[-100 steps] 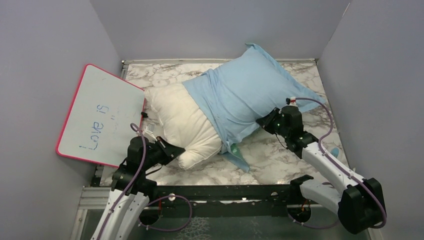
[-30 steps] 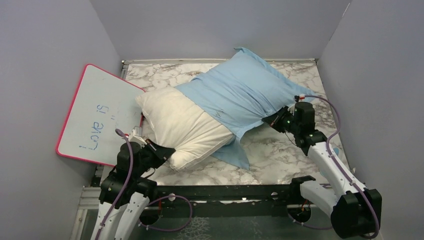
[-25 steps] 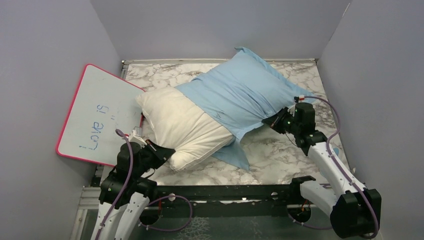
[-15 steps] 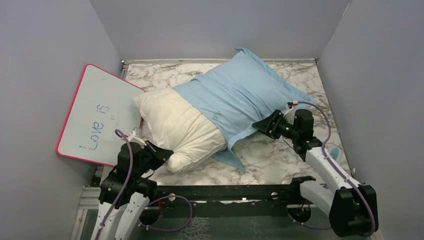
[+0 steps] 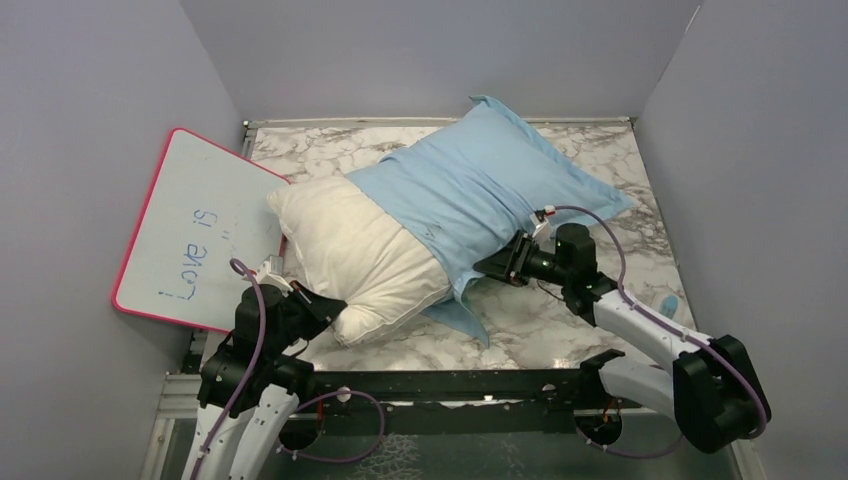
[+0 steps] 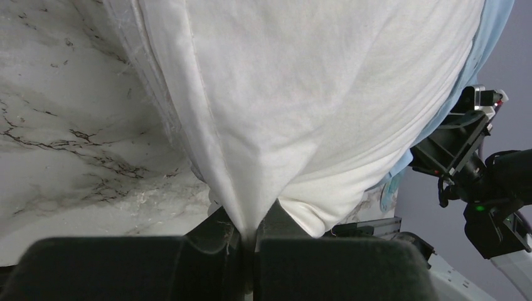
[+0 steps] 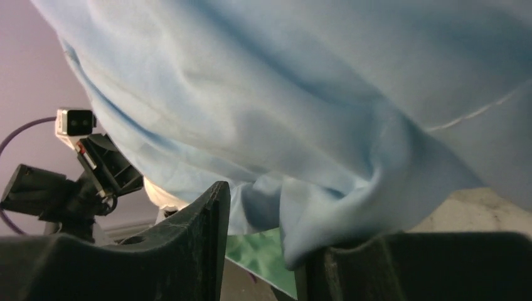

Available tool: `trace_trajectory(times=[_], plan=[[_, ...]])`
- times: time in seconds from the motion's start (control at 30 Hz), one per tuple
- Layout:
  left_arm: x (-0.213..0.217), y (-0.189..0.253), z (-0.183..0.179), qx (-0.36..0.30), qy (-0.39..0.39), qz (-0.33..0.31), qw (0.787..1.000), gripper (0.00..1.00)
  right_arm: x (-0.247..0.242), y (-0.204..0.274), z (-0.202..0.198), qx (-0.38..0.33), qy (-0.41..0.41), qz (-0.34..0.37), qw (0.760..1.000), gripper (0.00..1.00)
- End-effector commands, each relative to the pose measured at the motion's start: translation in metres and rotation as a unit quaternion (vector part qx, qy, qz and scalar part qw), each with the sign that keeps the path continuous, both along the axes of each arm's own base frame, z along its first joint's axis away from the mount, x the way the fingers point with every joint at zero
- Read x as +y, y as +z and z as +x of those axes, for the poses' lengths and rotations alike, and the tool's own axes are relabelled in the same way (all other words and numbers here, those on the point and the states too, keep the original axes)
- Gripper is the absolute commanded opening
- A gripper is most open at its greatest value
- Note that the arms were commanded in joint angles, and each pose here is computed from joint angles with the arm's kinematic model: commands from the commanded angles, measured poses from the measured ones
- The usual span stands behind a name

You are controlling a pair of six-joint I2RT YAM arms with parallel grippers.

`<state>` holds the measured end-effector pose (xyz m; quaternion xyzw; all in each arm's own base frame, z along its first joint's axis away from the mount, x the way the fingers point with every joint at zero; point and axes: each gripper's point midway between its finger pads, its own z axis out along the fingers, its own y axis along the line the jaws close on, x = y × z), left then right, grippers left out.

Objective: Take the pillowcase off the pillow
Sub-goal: Remove the pillow from the pillowcase.

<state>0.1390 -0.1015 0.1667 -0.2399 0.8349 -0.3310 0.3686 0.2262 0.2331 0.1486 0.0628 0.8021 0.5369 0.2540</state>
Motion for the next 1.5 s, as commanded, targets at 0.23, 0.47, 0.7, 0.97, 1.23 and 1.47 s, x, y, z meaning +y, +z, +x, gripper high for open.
trace_trajectory(times=[0.23,0.47,0.7,0.97,1.23,1.47], plan=[[0.019,0.024,0.008,-0.046,0.046,0.025,0.998,0.00,-0.070,0.003,0.051,-0.039,-0.210,-0.175,0.961,0.01],[0.050,0.037,0.002,-0.053,0.103,0.078,0.990,0.00,-0.160,-0.003,0.084,-0.024,-0.308,-0.277,0.910,0.00],[0.041,0.033,-0.001,-0.053,0.082,0.060,0.993,0.00,-0.128,-0.006,0.071,-0.027,-0.224,-0.199,0.954,0.01],[0.026,0.025,0.004,-0.052,0.046,0.049,0.996,0.00,-0.125,0.057,0.062,-0.110,-0.205,-0.196,0.953,0.34],[0.023,0.022,0.006,-0.055,0.040,0.045,0.997,0.00,-0.084,0.126,0.051,-0.213,-0.089,-0.115,0.966,0.56],[0.018,0.022,0.002,-0.059,0.027,0.032,0.997,0.00,-0.026,0.148,0.073,-0.235,0.000,-0.118,0.965,0.57]])
